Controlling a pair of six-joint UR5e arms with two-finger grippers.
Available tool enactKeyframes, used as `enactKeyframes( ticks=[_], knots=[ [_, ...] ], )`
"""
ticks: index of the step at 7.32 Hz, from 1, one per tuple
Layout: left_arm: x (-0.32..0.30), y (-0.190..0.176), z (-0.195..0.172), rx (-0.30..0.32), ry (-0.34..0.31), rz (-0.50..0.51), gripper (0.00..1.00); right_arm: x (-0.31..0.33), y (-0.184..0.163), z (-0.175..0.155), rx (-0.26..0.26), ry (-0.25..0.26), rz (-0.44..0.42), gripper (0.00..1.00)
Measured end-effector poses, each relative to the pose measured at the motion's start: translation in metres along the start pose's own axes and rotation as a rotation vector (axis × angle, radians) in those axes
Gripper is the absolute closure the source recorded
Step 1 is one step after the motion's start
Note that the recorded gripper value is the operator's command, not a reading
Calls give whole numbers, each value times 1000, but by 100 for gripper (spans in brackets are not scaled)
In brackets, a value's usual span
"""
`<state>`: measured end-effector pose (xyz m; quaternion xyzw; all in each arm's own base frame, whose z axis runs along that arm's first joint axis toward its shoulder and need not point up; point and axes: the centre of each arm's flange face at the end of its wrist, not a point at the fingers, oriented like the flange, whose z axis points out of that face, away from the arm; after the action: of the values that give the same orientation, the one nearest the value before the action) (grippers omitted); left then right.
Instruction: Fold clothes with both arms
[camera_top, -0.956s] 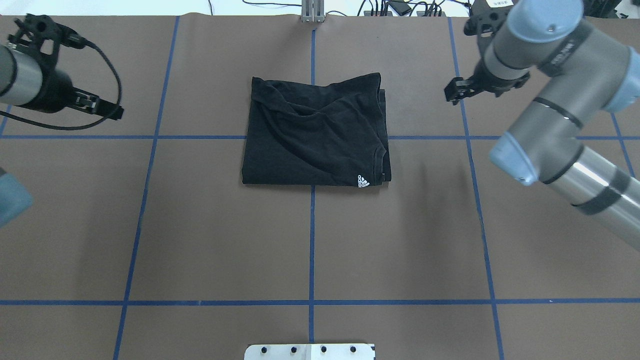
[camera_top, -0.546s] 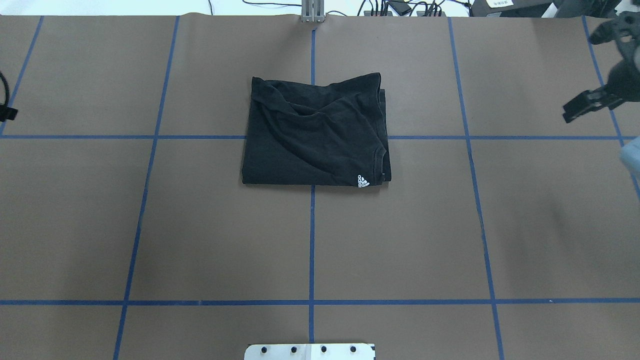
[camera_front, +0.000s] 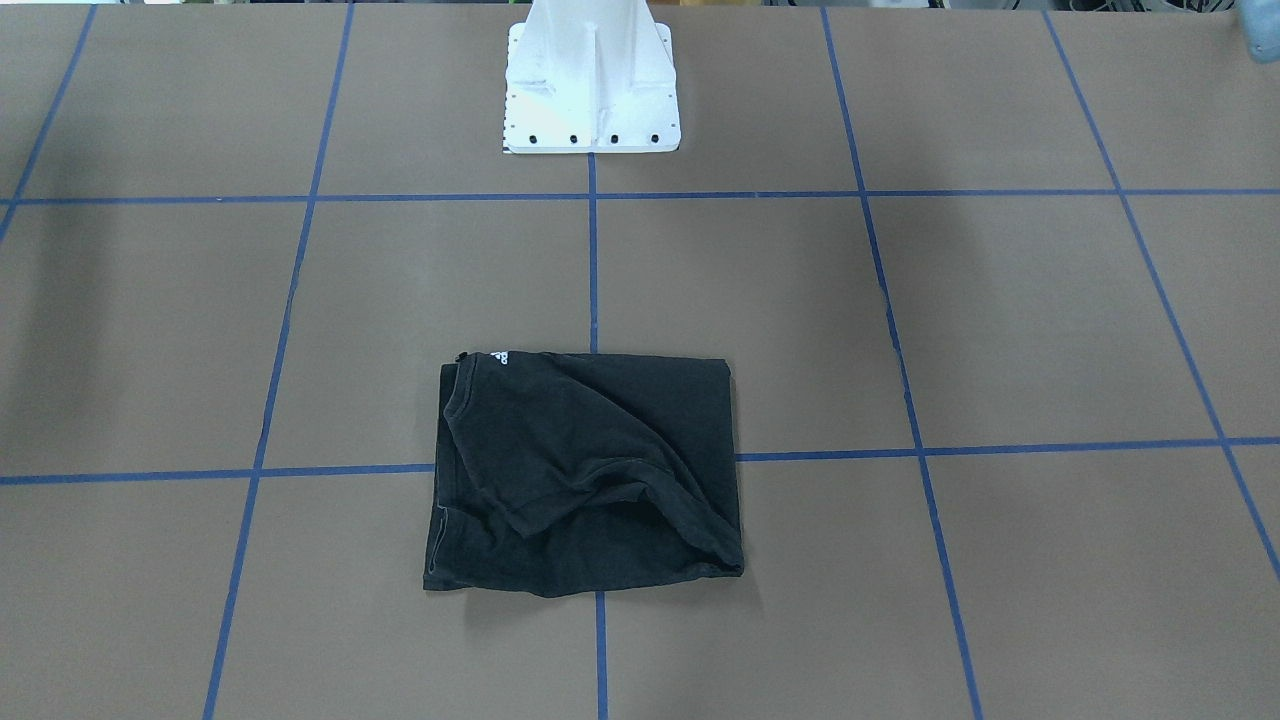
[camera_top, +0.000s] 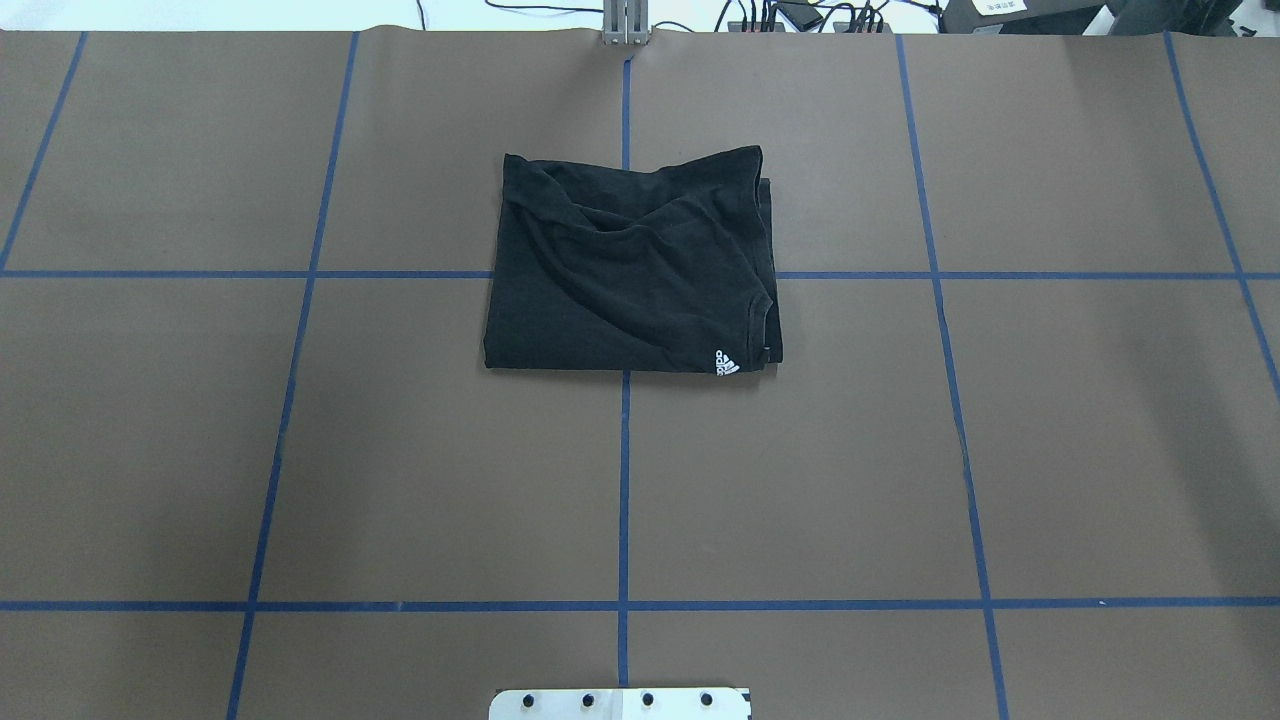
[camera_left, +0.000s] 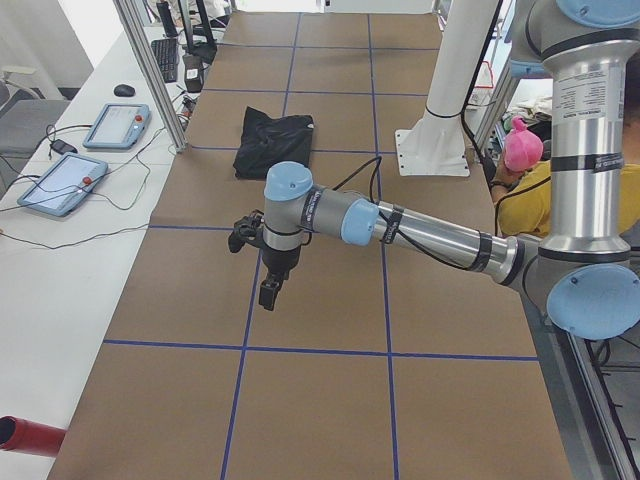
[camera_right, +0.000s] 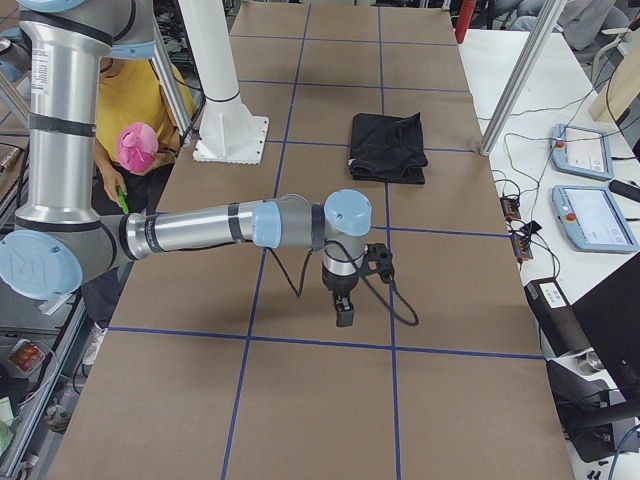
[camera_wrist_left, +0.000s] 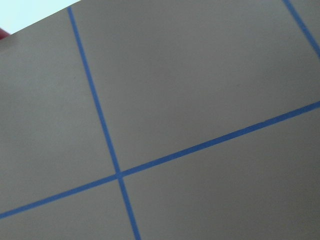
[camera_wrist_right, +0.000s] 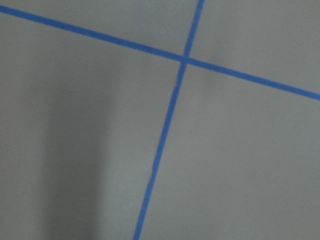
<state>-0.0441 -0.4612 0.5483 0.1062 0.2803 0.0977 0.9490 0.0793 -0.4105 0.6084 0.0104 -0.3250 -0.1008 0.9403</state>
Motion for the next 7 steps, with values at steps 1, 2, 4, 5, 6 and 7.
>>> enactKeyframes(
  ticks=[1,2,4,5,6,7],
  knots=[
    [-28,26,2,-22,7,-10,0,25,36,4,-35,-17,68,0],
    [-49,57,9,-34,32,-38,0,38,60,14,-61,-40,123,0],
    [-64,97,14,-21,100,-81,0,41,68,24,-31,-116,146,0],
    [-65,102,15,-17,118,-90,0,38,65,25,-5,-124,140,0],
    [-64,103,15,-15,125,-92,0,34,60,26,3,-124,147,0],
    [-64,103,15,-14,127,-93,0,27,53,29,6,-119,148,0]
  ],
)
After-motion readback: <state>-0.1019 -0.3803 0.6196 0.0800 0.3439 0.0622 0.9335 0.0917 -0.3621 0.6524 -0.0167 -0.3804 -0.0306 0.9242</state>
